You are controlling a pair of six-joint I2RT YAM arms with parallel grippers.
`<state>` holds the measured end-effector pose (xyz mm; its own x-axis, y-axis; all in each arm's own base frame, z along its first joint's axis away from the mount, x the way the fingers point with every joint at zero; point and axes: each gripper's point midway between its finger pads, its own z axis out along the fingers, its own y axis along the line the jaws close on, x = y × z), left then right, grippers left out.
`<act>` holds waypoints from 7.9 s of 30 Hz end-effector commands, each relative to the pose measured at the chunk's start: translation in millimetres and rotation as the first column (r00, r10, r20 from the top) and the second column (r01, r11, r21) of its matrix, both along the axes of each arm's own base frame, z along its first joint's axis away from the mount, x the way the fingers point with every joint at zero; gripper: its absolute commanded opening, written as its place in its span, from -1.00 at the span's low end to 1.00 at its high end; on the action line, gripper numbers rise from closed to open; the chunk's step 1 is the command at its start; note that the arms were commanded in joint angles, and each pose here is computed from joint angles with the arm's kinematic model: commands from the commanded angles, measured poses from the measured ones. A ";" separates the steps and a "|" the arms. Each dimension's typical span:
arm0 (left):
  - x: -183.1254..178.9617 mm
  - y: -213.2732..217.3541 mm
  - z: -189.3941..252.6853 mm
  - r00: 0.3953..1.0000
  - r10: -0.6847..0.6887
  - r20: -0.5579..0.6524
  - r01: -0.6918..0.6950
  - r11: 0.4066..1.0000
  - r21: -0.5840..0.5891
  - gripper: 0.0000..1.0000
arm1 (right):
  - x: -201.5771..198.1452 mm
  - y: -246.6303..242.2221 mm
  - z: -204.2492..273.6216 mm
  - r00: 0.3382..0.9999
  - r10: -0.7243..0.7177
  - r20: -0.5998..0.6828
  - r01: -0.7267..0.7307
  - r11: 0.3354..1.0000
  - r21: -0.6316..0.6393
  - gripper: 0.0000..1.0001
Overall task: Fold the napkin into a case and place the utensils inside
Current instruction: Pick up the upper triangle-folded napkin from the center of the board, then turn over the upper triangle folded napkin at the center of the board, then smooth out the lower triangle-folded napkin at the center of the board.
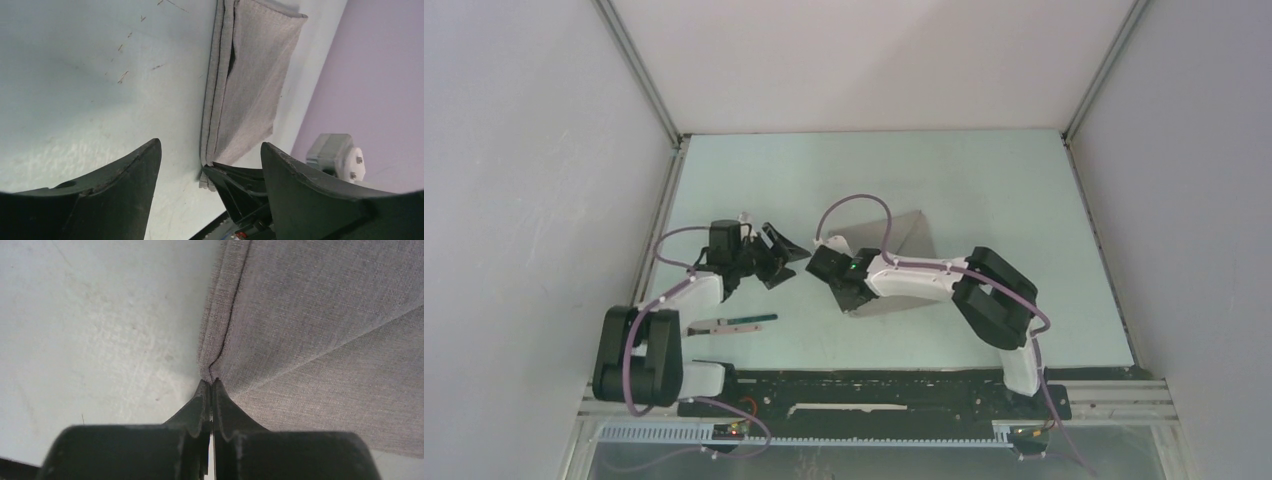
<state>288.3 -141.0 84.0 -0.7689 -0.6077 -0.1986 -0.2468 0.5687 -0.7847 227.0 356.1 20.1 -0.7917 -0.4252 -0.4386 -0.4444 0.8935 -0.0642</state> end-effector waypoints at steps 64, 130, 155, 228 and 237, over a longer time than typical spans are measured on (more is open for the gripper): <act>85.0 -69.1 -90.1 0.984 0.045 -0.174 0.035 0.901 0.433 -0.08 | 18.1 -9.0 77.7 0.999 0.038 0.014 -0.041 0.945 0.325 -1.00; 244.2 15.8 17.4 0.998 -0.058 0.021 0.029 0.741 0.670 -1.00 | 76.0 120.3 97.4 0.891 0.290 -0.351 0.319 0.153 0.935 -1.00; 191.9 -46.0 89.6 0.978 -0.189 0.089 0.085 0.752 0.654 0.55 | 47.0 -35.1 13.0 0.932 -0.101 -0.347 0.289 0.785 0.548 0.25; 5.2 -71.5 -51.5 0.912 -0.353 -0.208 0.393 0.612 0.687 -0.87 | 64.7 27.8 -2.7 0.900 0.010 -0.436 0.344 0.596 0.726 -1.00; 7.9 -87.2 -30.7 0.916 -0.375 -0.139 0.368 0.653 0.662 -1.00 | 64.5 28.5 -2.9 0.899 0.011 -0.437 0.346 0.593 0.727 -1.00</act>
<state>286.9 -212.0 27.0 -0.9259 0.0436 -0.3752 0.0933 0.9889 -0.1153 287.8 384.0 18.5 -0.9799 0.0834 -0.1812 -0.0996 0.5823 0.8068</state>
